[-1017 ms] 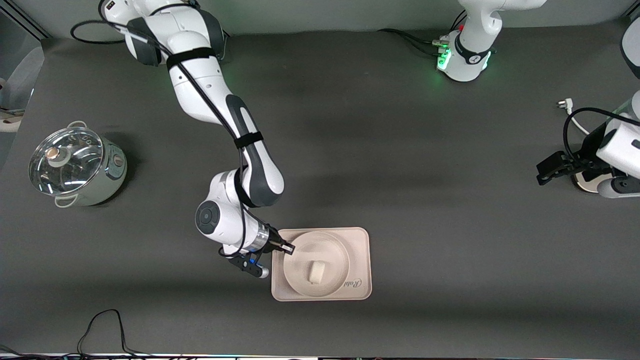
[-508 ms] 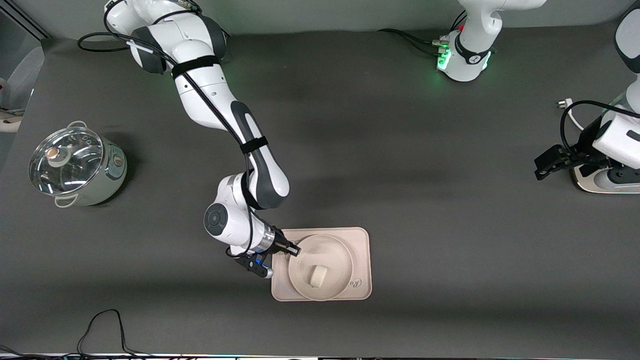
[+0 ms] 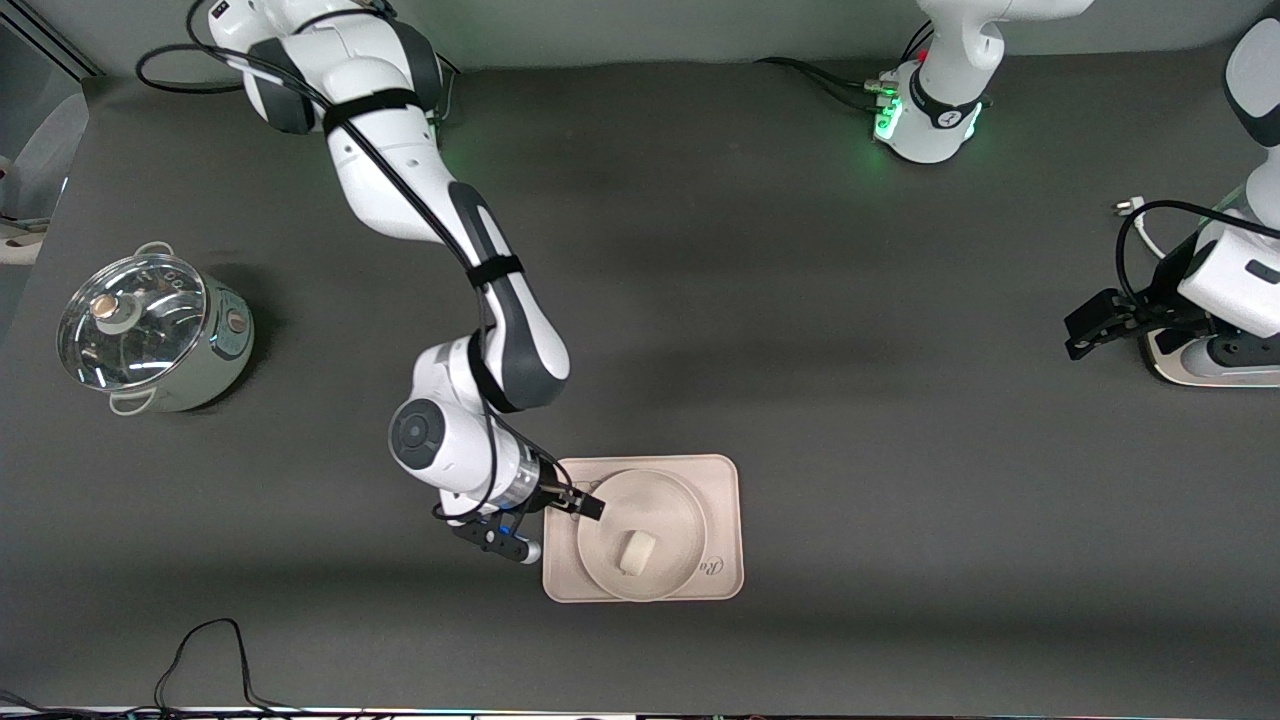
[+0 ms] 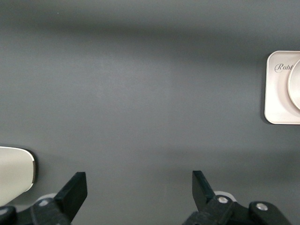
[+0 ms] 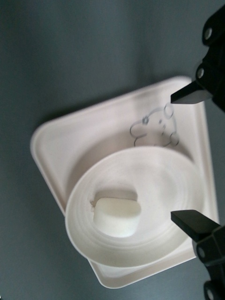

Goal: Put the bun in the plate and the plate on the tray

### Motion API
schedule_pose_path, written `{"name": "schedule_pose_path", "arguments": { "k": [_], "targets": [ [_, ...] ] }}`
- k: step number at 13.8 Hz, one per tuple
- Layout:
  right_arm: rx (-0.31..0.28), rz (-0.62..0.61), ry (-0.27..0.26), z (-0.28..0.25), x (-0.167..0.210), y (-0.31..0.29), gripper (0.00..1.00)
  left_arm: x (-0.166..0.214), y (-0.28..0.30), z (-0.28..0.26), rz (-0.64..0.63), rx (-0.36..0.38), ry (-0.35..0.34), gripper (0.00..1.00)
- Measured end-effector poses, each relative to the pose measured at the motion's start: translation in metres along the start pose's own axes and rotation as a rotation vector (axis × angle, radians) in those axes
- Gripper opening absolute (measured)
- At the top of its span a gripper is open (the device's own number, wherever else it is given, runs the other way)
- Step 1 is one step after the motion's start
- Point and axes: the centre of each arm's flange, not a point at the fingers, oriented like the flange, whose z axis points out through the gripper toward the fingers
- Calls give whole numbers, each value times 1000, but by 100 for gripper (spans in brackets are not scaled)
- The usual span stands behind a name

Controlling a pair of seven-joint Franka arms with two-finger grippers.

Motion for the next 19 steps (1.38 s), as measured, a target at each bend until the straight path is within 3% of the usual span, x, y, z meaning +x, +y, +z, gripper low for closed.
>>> {"name": "schedule_pose_path", "arguments": {
  "k": [3,7,9,11,15,19],
  "targets": [
    [-120,-135,-29,-103,2,11,100,0,-1,1,2,6,-1,100],
    [-122,-236,-34,-239,15,77,100,0,-2,1,10,30,1,100],
    [-152,-253,-35,-283,15,117,100,-1,0,1,15,32,-2,100],
    [-193,-272,-28,-315,7,146,100,-2,8,-2,28,30,-4,100],
    [-215,-275,-35,-349,-11,195,100,-3,12,-1,35,32,-15,100],
    [-221,-342,-43,-377,-53,230,100,-6,13,-13,37,35,-37,100]
  ]
}}
